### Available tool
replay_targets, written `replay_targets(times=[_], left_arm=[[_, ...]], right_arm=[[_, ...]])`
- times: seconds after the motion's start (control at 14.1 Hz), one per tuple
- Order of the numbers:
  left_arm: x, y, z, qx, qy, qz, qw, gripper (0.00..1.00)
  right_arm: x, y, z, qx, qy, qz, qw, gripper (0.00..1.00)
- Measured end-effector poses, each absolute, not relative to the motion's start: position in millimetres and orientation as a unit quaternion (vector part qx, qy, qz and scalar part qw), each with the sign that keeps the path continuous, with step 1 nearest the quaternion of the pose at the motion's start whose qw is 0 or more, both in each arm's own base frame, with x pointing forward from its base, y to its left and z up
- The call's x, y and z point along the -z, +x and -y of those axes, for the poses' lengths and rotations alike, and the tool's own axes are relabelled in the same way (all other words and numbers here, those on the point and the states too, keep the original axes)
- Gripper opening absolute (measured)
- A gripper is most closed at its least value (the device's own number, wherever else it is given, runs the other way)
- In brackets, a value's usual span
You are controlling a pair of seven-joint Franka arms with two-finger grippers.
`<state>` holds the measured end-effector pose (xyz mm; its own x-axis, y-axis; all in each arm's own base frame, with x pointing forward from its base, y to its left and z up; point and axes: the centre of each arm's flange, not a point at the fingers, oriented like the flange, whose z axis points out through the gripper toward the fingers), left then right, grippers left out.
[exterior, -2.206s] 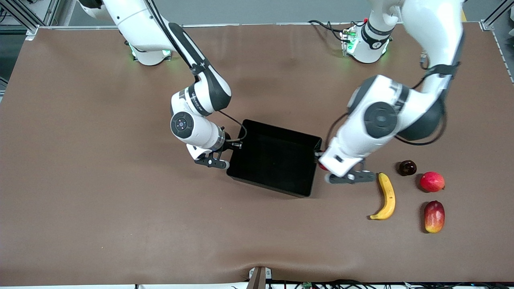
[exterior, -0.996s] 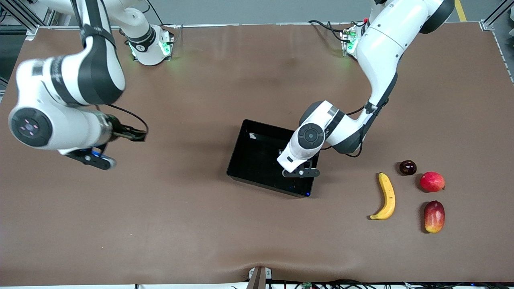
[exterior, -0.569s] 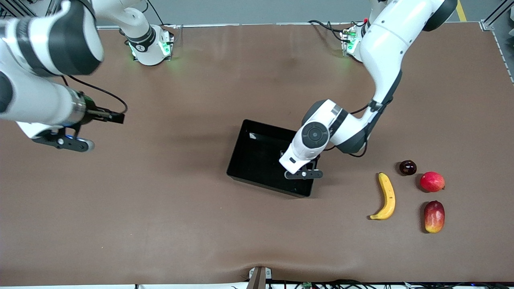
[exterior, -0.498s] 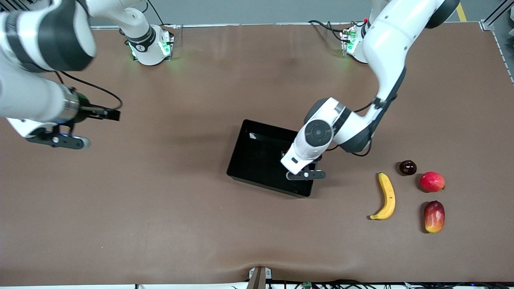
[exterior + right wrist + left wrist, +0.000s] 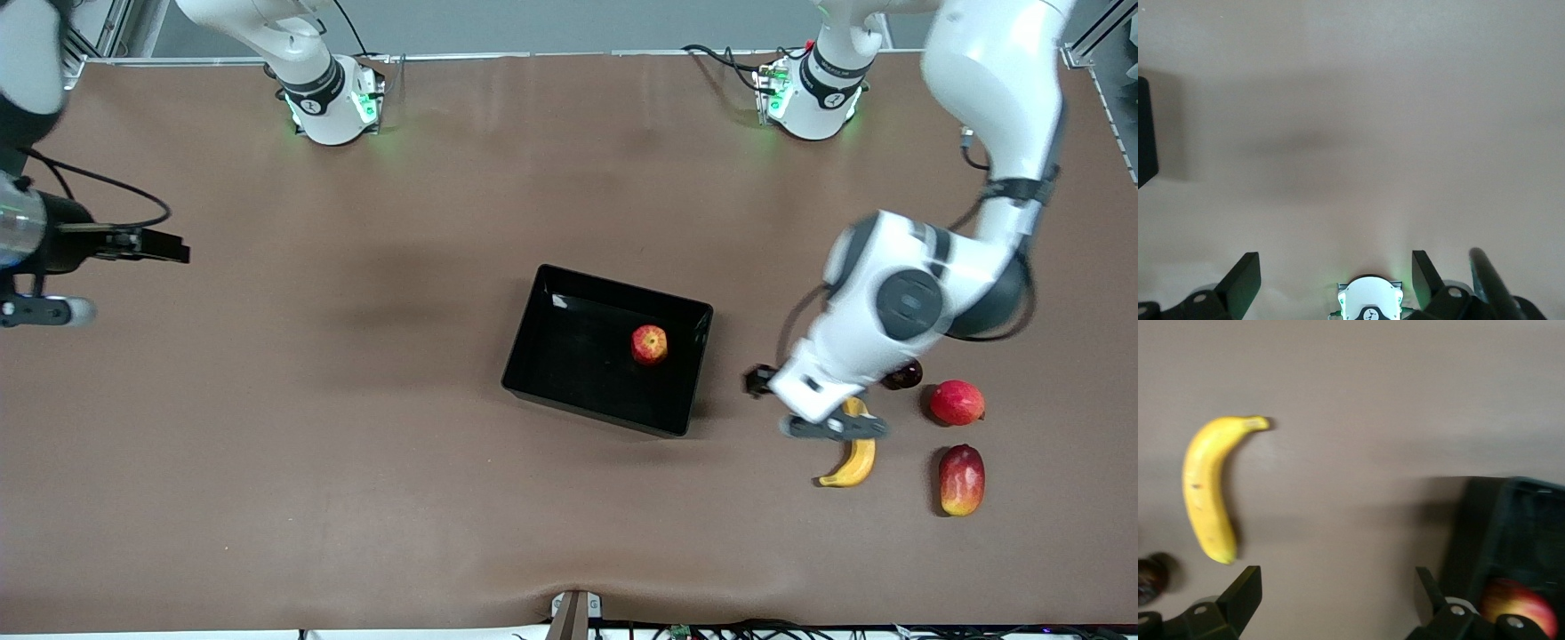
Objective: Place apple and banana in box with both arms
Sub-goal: 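Move the left gripper to the yellow banana and grasp it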
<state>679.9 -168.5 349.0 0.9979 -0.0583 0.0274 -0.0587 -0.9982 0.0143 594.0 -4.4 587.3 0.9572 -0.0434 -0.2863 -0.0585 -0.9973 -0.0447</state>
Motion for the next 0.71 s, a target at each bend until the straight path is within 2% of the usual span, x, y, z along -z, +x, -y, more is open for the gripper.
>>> replay_targets(times=[0.21,0.5,0.71], left_arm=[[-307.3,698.2,120.0,-0.022,0.998,0.057,0.009,1.0],[-261.3,712.3,78.9,-0.049,0.997,0.062,-0.007,1.0],[-233.5,715.1,55.6,-0.05,0.998,0.049,-0.004,0.93]], right_arm=[[-613.8,582.3,19.7,-0.12,-0.992,-0.02,0.042,1.0],[-641.2,544.4,15.4,-0.093,-0.995,-0.017,0.043,1.0],[-639.6,525.8,16.0,-0.083,-0.996,-0.018,0.039,1.0]])
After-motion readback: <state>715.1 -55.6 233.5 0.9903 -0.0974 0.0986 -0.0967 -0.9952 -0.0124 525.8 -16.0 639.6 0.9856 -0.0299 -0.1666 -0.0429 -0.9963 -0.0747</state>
